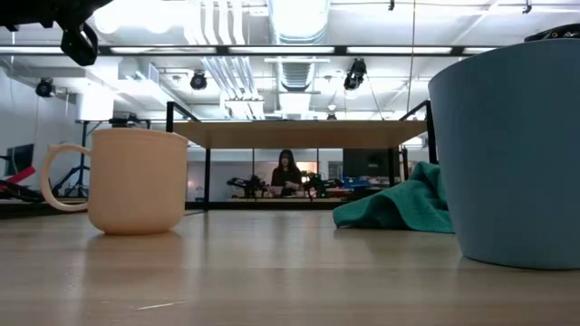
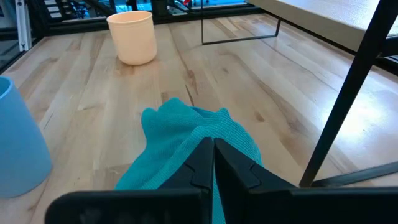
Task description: Stack small to large cups/mugs on shelf
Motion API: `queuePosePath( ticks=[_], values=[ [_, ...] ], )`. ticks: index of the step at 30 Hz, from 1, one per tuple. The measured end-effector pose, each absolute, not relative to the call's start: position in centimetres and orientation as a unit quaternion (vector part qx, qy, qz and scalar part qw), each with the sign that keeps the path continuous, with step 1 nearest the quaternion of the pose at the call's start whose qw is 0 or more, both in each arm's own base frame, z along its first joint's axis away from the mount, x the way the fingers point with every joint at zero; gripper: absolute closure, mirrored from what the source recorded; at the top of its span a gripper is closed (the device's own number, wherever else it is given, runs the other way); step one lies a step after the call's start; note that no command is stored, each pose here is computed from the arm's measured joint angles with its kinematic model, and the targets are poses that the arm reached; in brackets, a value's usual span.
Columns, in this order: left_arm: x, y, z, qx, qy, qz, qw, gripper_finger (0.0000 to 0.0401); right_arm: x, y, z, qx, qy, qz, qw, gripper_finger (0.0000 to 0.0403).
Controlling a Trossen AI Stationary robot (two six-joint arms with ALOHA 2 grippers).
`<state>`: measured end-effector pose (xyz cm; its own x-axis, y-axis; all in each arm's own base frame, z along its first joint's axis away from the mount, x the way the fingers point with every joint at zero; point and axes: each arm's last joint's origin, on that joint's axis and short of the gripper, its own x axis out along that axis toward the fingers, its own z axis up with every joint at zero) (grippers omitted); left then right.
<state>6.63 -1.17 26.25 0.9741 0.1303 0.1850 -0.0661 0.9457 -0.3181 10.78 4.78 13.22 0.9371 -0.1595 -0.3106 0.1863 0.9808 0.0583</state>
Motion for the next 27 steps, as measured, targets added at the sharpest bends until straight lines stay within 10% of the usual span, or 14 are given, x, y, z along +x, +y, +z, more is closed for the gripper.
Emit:
queuePosePath(
  ticks=[27],
  values=[
    [6.6,-1.2,26.3,-0.157,-0.102,0.05,0.981,0.0401,11.2,5.2,14.8,0.157,0.082,-0.056,0.982,0.0394]
  ],
)
